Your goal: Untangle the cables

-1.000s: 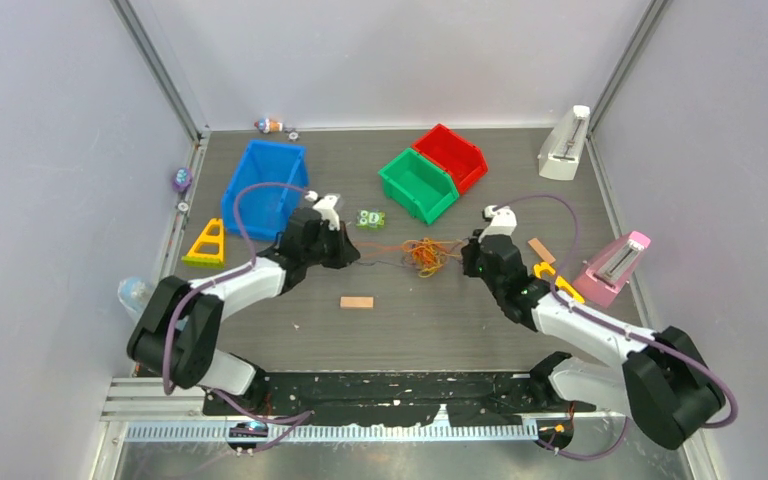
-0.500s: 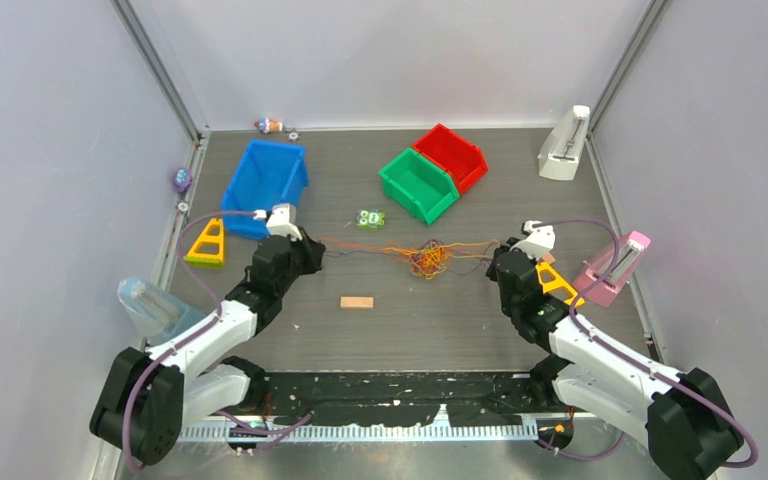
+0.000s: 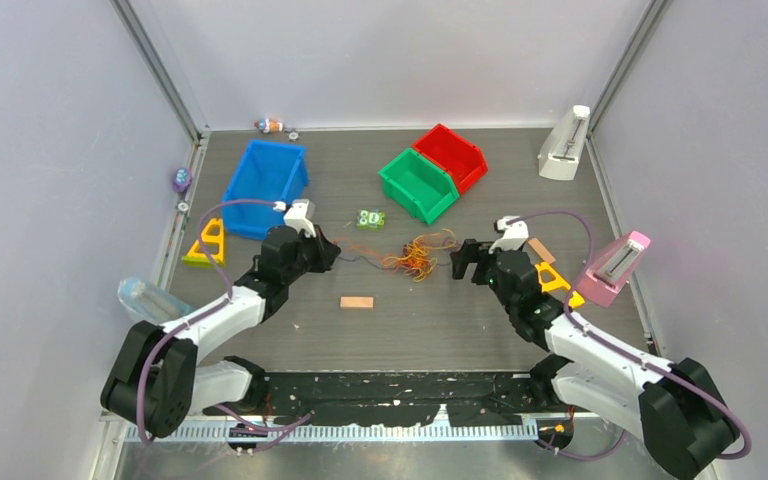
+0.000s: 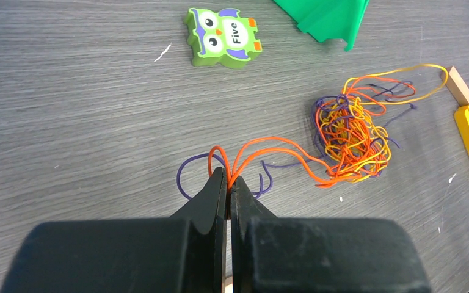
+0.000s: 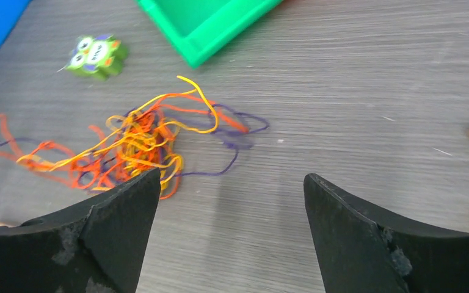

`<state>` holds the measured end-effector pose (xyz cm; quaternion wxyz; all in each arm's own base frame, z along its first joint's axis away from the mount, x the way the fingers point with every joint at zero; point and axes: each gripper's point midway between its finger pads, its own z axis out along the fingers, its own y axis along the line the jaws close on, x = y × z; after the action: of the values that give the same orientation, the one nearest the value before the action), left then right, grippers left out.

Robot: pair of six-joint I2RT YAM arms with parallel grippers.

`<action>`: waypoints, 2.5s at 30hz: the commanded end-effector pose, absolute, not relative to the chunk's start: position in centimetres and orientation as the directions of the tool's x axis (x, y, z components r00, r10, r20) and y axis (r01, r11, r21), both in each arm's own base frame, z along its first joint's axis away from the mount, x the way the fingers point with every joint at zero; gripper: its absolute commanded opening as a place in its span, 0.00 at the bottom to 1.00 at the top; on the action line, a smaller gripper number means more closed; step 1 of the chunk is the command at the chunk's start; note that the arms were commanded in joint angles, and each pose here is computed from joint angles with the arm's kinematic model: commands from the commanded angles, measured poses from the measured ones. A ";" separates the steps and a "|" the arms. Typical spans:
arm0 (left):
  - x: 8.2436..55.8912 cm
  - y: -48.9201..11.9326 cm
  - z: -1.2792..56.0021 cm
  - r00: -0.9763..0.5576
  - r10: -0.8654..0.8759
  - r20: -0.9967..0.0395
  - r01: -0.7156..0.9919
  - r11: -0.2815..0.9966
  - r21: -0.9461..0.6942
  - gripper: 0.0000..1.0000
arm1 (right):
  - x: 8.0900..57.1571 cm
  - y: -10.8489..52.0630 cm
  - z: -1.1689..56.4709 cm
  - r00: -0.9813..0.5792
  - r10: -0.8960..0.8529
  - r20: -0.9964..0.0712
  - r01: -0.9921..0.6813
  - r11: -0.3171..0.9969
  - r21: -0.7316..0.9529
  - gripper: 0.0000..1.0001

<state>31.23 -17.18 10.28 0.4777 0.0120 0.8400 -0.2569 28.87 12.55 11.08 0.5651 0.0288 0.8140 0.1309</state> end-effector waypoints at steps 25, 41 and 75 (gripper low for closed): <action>32.7 -19.2 12.1 -0.534 -0.206 -0.820 0.350 0.829 -0.436 0.00 | 33.3 26.9 8.2 -0.546 -0.026 -0.838 -0.470 0.837 0.280 0.88; 31.9 -9.8 13.6 -0.263 -0.377 -0.888 0.007 0.920 -0.393 0.00 | 33.4 12.7 11.1 -0.386 0.213 -0.898 0.106 0.977 0.186 0.05; 27.4 -29.4 15.6 -0.445 0.006 -0.896 0.789 0.477 -0.388 0.84 | 24.8 27.4 18.4 -0.349 0.171 -0.922 -0.822 0.416 0.388 0.05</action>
<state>27.72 -27.56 13.45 0.4531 0.2344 0.7655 -0.3921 24.96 26.27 14.95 0.4852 -0.2122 0.7167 0.4538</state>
